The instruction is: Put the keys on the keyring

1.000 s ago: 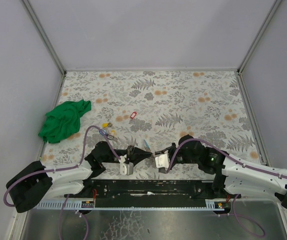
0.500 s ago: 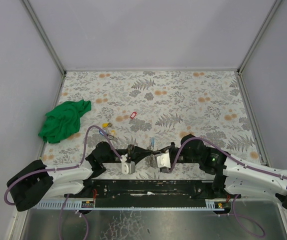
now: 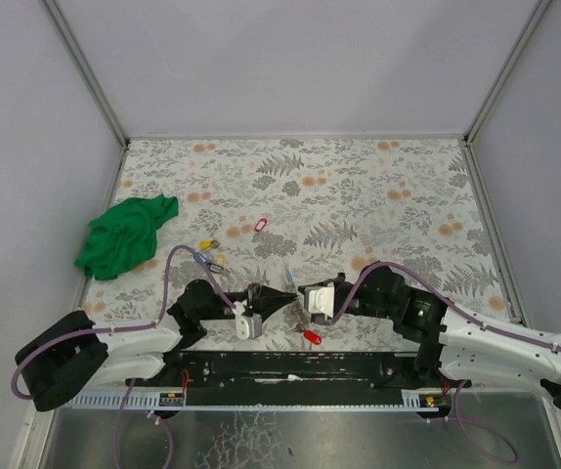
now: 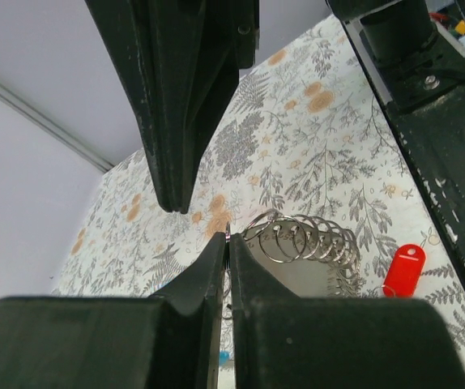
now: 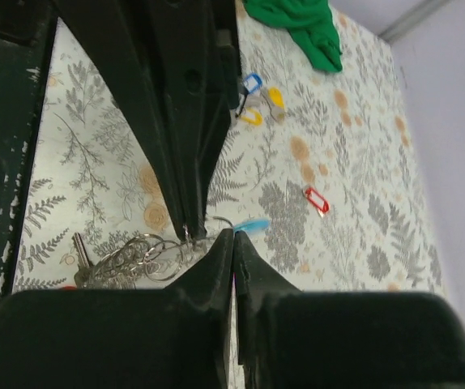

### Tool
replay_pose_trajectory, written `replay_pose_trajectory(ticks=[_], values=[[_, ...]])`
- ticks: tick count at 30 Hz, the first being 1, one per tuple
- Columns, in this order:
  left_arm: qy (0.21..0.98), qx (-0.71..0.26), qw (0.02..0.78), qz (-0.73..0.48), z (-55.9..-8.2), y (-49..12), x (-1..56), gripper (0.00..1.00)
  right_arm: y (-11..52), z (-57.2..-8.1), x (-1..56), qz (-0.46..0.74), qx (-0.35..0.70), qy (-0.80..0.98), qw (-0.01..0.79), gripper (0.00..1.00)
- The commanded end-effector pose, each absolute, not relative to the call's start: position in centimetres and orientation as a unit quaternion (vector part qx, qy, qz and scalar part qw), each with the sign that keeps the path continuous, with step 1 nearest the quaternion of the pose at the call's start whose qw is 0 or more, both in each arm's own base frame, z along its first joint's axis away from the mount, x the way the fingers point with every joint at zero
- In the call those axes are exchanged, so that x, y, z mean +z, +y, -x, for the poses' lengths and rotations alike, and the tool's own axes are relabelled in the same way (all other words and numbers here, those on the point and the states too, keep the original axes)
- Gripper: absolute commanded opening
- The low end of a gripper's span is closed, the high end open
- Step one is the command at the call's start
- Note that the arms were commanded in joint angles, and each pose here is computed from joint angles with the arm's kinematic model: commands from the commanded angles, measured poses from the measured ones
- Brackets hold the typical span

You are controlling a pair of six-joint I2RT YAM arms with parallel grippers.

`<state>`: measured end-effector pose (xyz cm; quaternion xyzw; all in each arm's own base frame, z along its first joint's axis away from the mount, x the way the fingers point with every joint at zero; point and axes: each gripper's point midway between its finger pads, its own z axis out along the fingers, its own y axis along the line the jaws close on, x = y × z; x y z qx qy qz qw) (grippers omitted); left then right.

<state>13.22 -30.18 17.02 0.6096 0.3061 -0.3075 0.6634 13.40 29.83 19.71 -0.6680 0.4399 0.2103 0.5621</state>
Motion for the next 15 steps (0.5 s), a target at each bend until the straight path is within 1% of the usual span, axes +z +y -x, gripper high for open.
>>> replay_pose_trajectory(ticks=[1, 4, 6, 10, 13, 15], values=[[0.313, -0.318, 0.703, -0.554, -14.3, -29.2, 18.9, 0.00, 29.2, -15.4, 21.4, 0.599, 0.199, 0.522, 0.574, 0.11], [0.330, -0.340, 0.706, -0.526, -15.0, -28.6, 19.0, 0.00, 29.0, -15.3, 20.7, 0.582, 0.210, 0.538, 0.572, 0.21], [0.337, -0.358, 0.708, -0.508, -15.4, -28.3, 19.4, 0.00, 28.9, -15.3, 20.4, 0.578, 0.215, 0.534, 0.578, 0.26], [0.361, -0.379, 0.701, -0.485, -16.4, -28.1, 19.5, 0.00, 28.7, -16.5, 20.2, 0.558, 0.238, 0.549, 0.575, 0.27], [0.391, -0.383, 0.699, -0.460, -17.6, -28.0, 19.6, 0.00, 28.5, -17.9, 20.4, 0.522, 0.260, 0.579, 0.570, 0.28], [0.418, -0.380, 0.696, -0.443, -18.5, -27.9, 19.4, 0.00, 28.6, -18.3, 20.3, 0.511, 0.266, 0.593, 0.563, 0.30]])
